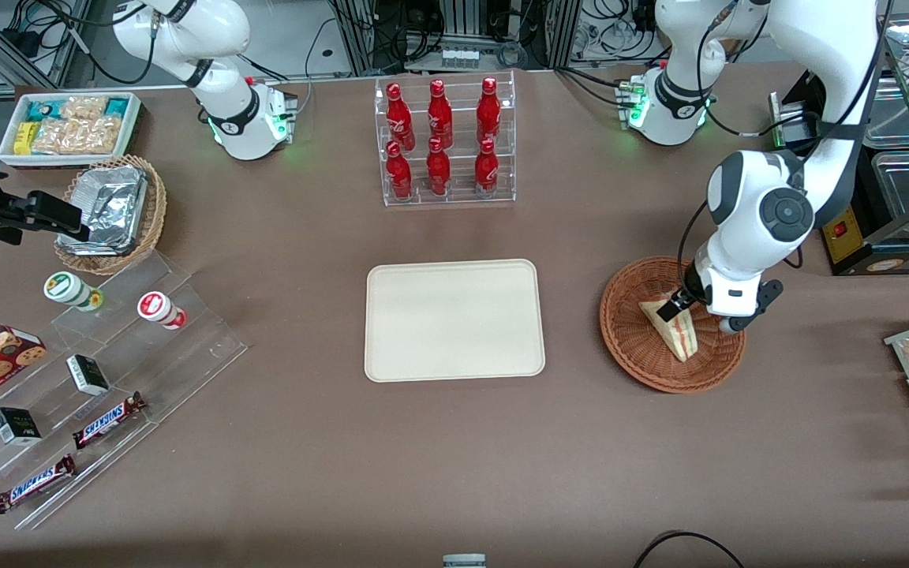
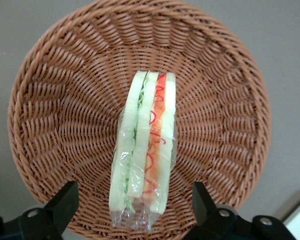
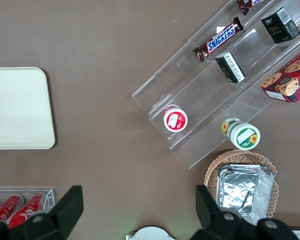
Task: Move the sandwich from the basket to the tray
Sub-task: 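Close the left gripper on the upright sandwich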
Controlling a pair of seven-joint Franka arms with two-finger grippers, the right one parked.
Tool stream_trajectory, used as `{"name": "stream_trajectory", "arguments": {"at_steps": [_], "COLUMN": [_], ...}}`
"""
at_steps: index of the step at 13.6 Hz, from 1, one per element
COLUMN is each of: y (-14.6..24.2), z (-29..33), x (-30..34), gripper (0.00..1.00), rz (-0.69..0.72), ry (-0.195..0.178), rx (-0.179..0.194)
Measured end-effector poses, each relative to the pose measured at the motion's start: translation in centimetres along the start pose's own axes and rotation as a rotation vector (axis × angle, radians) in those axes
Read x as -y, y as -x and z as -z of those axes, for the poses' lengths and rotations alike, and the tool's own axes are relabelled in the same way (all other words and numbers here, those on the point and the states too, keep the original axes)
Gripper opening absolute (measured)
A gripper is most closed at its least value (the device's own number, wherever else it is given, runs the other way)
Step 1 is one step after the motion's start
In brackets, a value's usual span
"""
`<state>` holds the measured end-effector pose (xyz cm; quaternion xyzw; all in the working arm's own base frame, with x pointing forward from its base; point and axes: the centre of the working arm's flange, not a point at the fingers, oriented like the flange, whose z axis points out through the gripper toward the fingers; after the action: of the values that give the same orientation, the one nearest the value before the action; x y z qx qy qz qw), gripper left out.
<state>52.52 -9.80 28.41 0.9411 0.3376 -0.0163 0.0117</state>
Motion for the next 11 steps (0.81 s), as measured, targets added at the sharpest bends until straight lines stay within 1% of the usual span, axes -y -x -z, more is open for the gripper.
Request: {"name": "stream_trajectory", "arguments": {"at_steps": [4,6,7,9,10,11], "y": [-0.1,-0.2,-0.2,-0.3,-0.4,-0.5], "z": [-2.5,-3.1,-3.1,-3.0,-2.8,-2.5], "x": [0.0,0.0,0.0,-0.1,-0.3,-0.5], "gripper": [1.0,0.81,0.68,0.47,0.38,0.33], "rz": [0.009,0.028,0.032,0.033,0.033,0.033], "ry": [-0.013,-0.018,-0.019,-0.016,-0.015,-0.018], "rx": [0.015,0.021,0.022,0.02,0.019,0.022]}}
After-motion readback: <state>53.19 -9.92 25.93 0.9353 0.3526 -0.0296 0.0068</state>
